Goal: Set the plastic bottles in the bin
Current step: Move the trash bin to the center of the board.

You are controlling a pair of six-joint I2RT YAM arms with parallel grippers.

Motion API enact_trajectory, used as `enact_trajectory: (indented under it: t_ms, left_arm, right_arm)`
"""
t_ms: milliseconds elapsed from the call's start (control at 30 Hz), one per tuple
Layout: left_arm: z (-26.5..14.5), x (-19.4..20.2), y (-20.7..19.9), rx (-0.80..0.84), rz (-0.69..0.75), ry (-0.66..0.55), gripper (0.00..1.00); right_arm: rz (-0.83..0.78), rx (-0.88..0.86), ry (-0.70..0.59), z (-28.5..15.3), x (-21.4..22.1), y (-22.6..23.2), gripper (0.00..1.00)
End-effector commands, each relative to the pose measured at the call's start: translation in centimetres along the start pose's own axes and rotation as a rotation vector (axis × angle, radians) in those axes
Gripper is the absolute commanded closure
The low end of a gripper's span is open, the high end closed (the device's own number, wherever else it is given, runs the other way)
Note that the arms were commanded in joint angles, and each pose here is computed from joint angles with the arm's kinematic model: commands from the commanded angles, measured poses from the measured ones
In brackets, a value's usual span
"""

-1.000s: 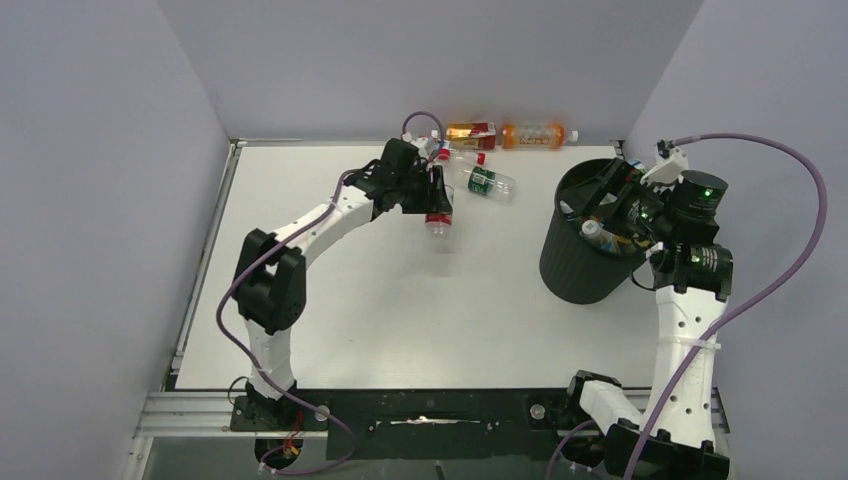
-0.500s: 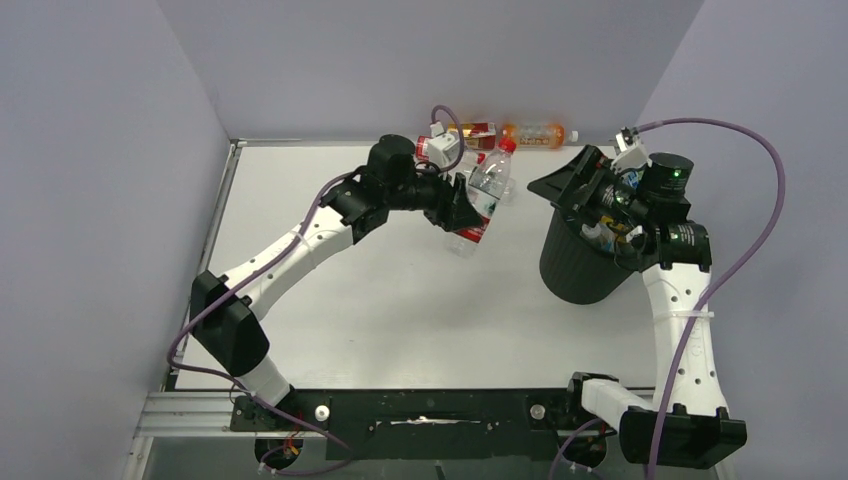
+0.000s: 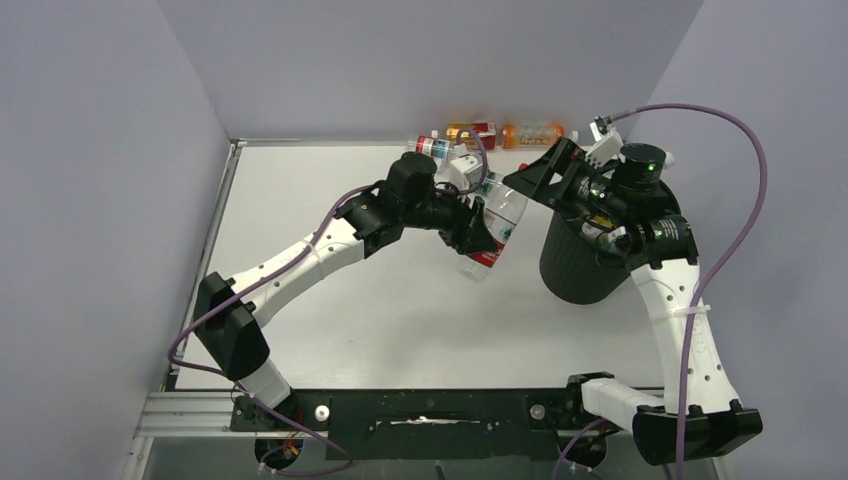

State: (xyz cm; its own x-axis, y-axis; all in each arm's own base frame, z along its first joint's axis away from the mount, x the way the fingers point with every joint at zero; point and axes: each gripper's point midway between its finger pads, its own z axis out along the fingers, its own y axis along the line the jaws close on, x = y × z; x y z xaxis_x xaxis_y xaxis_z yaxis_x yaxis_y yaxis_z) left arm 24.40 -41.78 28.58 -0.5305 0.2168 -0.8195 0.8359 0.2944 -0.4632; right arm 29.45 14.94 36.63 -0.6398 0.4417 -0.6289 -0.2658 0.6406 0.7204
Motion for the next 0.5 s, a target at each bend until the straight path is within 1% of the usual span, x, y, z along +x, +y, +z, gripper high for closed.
enact_trajectory:
  t_ms: [0,67,100,300,467]
  left_arm:
    - [-1.5,-4.1,-4.8,0.101,0.116,-0.111,0.56]
    - [-1.6,-4.3,-5.2,0.110,0.124,-0.117,0.55]
    - [-1.7,-4.5,-5.5,0.113,0.128,-0.122,0.55]
    - [-2.6,-5.2,-6.3,0.121,0.152,-0.140,0.55]
    - [-2.9,-5.0,-6.0,0.100,0.164,-0.132,0.55]
  right_arm:
    - [-0.050,-0.004,-0.012,0.6,-0.3,1.7,0.11]
    - [-0.063,0.018,-0.001,0.9,0.0,1.6,0.19]
    - [-0.071,0.040,0.002,0.9,0.1,1.4,0.19]
    - [-0.089,0.155,0.026,1.0,0.4,-0.3,0.18]
    - [-0.113,0.250,0.024,0.4,0.2,-1.5,0.17]
